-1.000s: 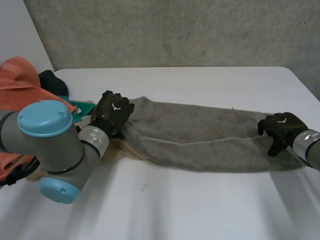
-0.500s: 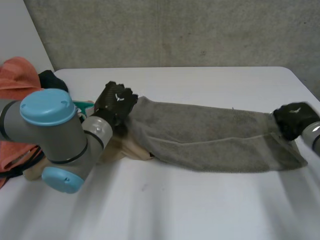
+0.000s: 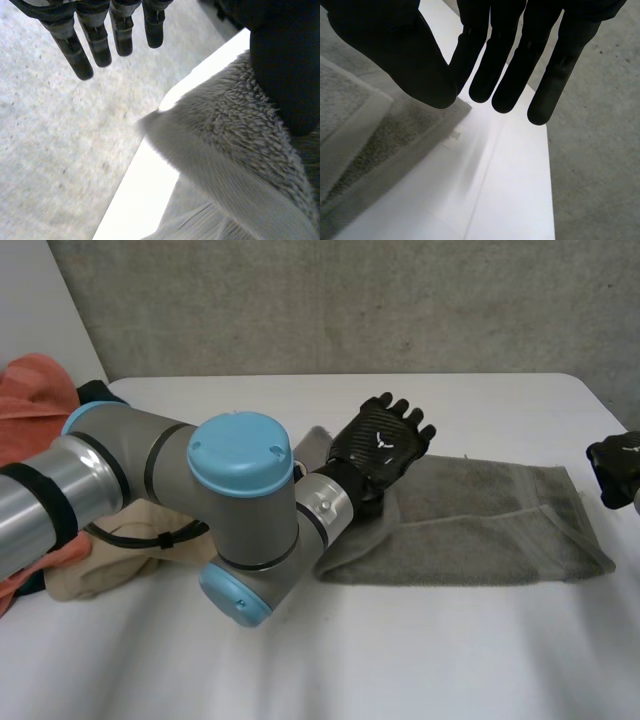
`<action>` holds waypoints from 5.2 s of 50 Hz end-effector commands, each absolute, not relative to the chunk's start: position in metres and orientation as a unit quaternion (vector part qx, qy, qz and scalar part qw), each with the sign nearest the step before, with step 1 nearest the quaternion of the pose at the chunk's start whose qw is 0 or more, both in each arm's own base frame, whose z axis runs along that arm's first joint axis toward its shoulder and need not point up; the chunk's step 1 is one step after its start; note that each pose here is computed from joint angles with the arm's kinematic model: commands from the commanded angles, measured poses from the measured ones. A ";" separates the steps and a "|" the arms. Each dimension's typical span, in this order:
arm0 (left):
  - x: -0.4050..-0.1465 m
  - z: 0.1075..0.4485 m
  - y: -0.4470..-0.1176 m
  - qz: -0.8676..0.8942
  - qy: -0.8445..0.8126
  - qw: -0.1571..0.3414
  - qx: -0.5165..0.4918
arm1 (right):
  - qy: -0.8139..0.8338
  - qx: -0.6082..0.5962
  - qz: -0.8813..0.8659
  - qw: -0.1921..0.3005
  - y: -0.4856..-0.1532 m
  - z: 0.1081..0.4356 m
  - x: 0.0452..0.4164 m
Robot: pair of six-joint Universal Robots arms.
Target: Fold the laundry.
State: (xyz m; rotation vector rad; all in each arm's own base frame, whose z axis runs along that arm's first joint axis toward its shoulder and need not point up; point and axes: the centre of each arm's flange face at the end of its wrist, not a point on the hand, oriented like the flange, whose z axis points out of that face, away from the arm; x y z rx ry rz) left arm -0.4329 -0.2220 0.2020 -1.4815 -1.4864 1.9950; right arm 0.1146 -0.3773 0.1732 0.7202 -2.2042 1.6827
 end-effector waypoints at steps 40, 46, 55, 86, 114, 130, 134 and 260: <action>-0.318 0.152 -0.320 0.602 -0.675 -0.033 -0.425 | -0.746 0.292 0.587 0.118 -0.354 0.165 0.140; -0.260 0.261 -0.369 0.728 -0.616 -0.092 -0.285 | -0.742 0.296 0.591 0.116 -0.353 0.165 0.144; -0.178 0.303 -0.419 0.762 -0.611 -0.137 -0.166 | -0.740 0.303 0.590 0.111 -0.349 0.164 0.150; -0.167 0.286 -0.405 0.698 -0.658 -0.201 -0.200 | -0.731 0.280 0.613 0.103 -0.347 0.185 0.148; -0.377 0.207 -0.155 0.597 -0.565 0.127 -0.555 | -0.778 0.311 0.538 0.094 -0.336 0.199 0.135; -0.438 0.130 -0.169 0.582 -0.549 0.095 -0.593 | -0.763 0.320 0.552 0.100 -0.338 0.171 0.150; -0.440 0.132 -0.173 0.587 -0.547 0.090 -0.590 | -0.763 0.320 0.553 0.102 -0.340 0.168 0.149; -0.290 0.237 -0.293 0.636 -0.710 0.010 -0.303 | -0.750 0.414 0.503 0.114 -0.353 0.242 0.163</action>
